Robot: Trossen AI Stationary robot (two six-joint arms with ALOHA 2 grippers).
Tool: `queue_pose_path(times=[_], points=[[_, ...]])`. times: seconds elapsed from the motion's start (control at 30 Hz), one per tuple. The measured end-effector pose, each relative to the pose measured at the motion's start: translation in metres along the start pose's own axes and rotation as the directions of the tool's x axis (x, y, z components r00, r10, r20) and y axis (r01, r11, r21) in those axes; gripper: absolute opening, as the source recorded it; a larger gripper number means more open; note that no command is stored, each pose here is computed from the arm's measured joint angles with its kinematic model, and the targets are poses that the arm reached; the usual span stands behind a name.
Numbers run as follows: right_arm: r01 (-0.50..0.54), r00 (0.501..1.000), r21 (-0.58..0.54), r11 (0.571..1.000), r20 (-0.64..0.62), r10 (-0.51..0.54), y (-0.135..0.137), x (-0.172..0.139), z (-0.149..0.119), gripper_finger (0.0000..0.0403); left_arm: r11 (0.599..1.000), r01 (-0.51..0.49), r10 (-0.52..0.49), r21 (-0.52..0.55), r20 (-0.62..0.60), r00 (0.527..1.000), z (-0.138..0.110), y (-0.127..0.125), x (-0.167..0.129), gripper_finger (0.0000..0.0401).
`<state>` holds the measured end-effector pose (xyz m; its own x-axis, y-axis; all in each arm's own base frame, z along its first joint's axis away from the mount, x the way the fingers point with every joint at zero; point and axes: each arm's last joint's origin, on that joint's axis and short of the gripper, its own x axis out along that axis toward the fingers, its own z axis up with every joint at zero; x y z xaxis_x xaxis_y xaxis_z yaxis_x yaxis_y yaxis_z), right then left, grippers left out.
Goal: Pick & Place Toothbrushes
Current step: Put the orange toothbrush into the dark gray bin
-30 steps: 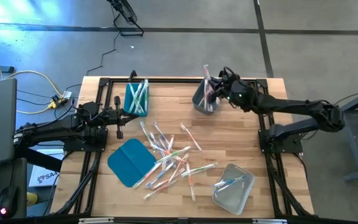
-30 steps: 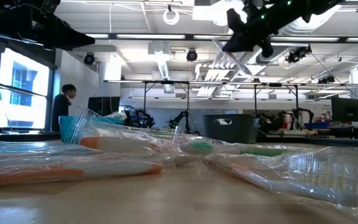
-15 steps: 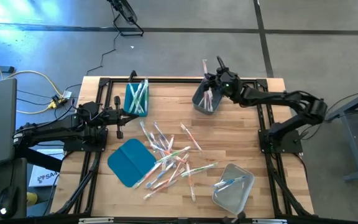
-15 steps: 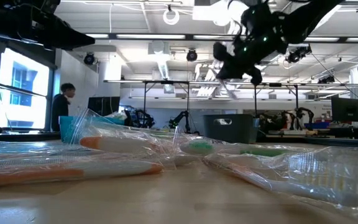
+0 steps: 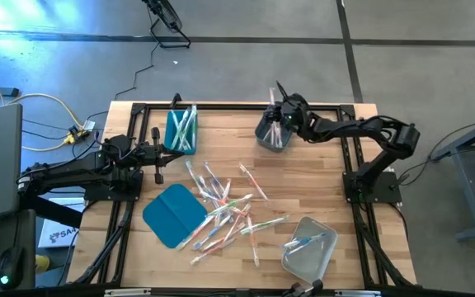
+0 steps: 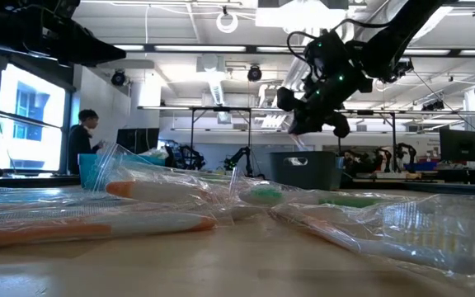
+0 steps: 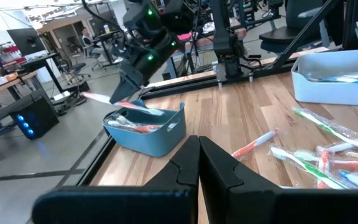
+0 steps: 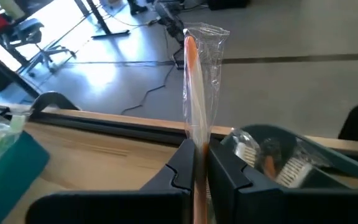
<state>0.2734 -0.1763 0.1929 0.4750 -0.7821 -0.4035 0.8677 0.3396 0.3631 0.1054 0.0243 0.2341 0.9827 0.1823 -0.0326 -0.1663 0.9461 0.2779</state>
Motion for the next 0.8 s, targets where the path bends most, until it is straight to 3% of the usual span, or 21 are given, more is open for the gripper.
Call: queue_pose_path(times=[0.17, 0.3, 0.57, 0.8], points=[[0.072, 0.997, 0.044, 0.996, -0.027, -0.071, -0.004, -0.001, -0.006, 0.0015, 1.000, 0.001, -0.001, 0.000, 0.000, 1.000, 0.000, 0.000, 0.000, 0.0000], [0.120, 0.992, 0.017, 0.993, -0.043, -0.119, -0.002, -0.005, -0.013, 0.0017, 1.000, 0.000, 0.000, 0.000, 0.000, 1.000, 0.000, 0.000, 0.000, 0.0000], [0.135, 0.990, 0.020, 0.991, -0.031, -0.135, 0.003, -0.009, -0.017, 0.0016, 1.000, 0.000, 0.000, 0.000, 0.000, 1.000, 0.000, 0.000, 0.000, 0.0000], [0.131, 0.991, 0.021, 0.991, -0.035, -0.130, 0.003, -0.009, -0.017, 0.0064, 1.000, 0.000, 0.000, 0.000, 0.000, 1.000, 0.000, 0.000, 0.000, 0.0000]])
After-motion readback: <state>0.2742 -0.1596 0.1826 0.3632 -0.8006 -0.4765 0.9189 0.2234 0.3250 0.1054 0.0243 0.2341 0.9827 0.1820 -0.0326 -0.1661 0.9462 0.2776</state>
